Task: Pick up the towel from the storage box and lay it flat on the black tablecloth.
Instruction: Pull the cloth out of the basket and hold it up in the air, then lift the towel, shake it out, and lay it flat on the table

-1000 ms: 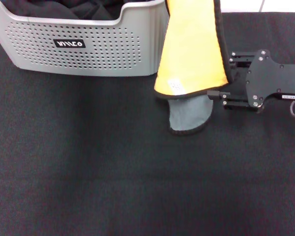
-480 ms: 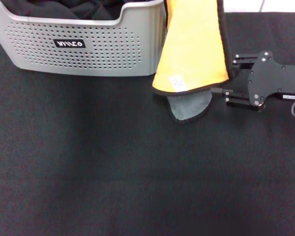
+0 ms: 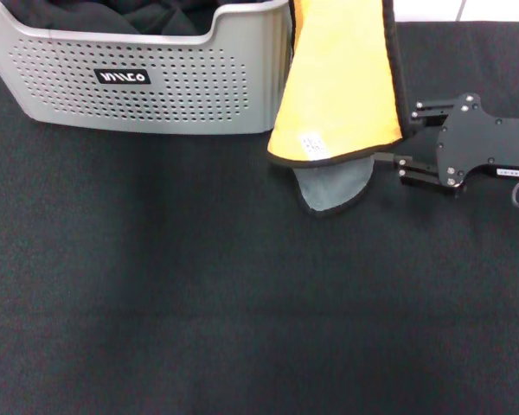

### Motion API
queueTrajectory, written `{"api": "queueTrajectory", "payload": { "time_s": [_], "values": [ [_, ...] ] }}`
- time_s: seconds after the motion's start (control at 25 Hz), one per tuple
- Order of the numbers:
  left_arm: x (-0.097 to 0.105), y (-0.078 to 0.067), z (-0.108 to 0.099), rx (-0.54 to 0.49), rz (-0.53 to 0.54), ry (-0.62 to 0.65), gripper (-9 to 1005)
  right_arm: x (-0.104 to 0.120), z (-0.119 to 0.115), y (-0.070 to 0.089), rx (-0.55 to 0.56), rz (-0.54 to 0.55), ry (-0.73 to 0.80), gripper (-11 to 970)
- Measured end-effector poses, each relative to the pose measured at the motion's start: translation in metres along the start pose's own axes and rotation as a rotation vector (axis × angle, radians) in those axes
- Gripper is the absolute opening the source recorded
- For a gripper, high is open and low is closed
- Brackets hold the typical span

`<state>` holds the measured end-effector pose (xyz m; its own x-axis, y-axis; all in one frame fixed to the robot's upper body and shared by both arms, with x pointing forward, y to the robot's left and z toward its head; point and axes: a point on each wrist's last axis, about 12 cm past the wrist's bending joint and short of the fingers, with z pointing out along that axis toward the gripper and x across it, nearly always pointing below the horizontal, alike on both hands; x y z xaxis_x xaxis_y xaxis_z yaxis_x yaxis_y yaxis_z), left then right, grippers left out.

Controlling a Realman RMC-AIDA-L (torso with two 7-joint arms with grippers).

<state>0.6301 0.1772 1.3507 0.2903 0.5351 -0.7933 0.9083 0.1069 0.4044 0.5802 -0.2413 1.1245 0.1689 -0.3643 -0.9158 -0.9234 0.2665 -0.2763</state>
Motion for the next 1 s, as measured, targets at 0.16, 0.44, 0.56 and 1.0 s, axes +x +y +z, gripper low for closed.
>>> {"api": "queueTrajectory", "payload": {
  "time_s": [0.16, 0.44, 0.56, 1.0],
  "values": [
    [0.0000, -0.0001, 0.0007, 0.003, 0.002, -0.006, 16, 0.0011, -0.0008, 0.0001, 0.005, 0.002, 0.003, 492],
    [0.0000, -0.0003, 0.0014, 0.006, 0.003, -0.009, 16, 0.0026, -0.0006, -0.0015, 0.028, 0.007, 0.011, 356],
    [0.0004, -0.0003, 0.0011, 0.005, 0.002, -0.009, 16, 0.0028, -0.0005, -0.0026, 0.037, 0.008, 0.012, 290],
    [0.0096, -0.0024, -0.0031, -0.006, -0.018, 0.003, 16, 0.0018, -0.0043, -0.0063, 0.077, 0.025, 0.001, 33]
  ]
}}
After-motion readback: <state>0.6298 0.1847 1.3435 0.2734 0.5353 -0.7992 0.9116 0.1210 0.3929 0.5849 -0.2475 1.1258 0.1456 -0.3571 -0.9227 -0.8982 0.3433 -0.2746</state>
